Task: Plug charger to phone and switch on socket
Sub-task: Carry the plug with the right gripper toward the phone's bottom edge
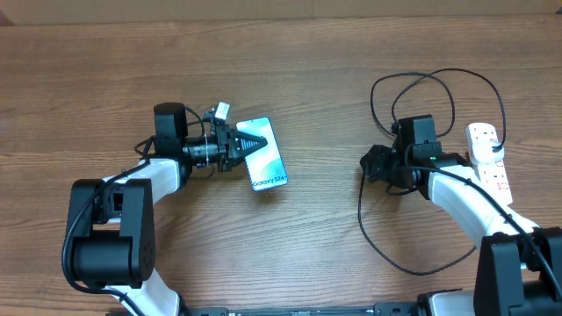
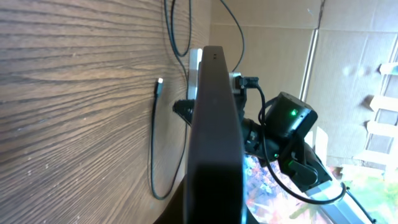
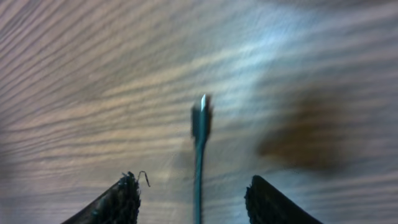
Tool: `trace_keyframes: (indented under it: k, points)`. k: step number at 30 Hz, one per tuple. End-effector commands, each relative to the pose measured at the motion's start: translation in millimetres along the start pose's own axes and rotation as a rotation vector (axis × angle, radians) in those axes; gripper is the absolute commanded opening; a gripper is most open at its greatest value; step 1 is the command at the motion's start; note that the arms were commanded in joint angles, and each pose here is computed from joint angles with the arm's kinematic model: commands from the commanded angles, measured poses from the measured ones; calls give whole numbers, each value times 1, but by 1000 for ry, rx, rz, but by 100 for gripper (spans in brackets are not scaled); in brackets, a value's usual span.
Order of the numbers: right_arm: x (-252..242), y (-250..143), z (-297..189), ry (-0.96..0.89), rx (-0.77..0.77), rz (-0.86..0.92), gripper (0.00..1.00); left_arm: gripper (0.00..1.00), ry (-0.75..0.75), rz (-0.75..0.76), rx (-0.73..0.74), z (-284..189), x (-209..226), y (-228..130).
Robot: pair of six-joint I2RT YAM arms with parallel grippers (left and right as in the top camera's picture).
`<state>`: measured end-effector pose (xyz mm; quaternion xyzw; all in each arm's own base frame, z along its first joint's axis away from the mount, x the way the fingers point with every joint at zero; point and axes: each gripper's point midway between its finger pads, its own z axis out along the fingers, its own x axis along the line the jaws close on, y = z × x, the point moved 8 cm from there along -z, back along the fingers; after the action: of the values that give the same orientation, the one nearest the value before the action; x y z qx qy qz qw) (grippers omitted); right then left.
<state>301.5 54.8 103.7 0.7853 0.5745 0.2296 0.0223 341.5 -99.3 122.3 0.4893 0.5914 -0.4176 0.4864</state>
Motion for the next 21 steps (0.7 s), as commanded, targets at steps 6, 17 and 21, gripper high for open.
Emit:
trace_keyframes:
  k: [6,17,21]
  points:
    - [12,10,4,-57,-100,-78,59,4,-43,6,38,1,-7,0]
    - [11,-7,37,-145,-27,-120,56,4,-47,4,40,1,-8,1]
    - [17,-12,43,-139,-19,-190,45,4,-47,-1,40,1,-8,1]
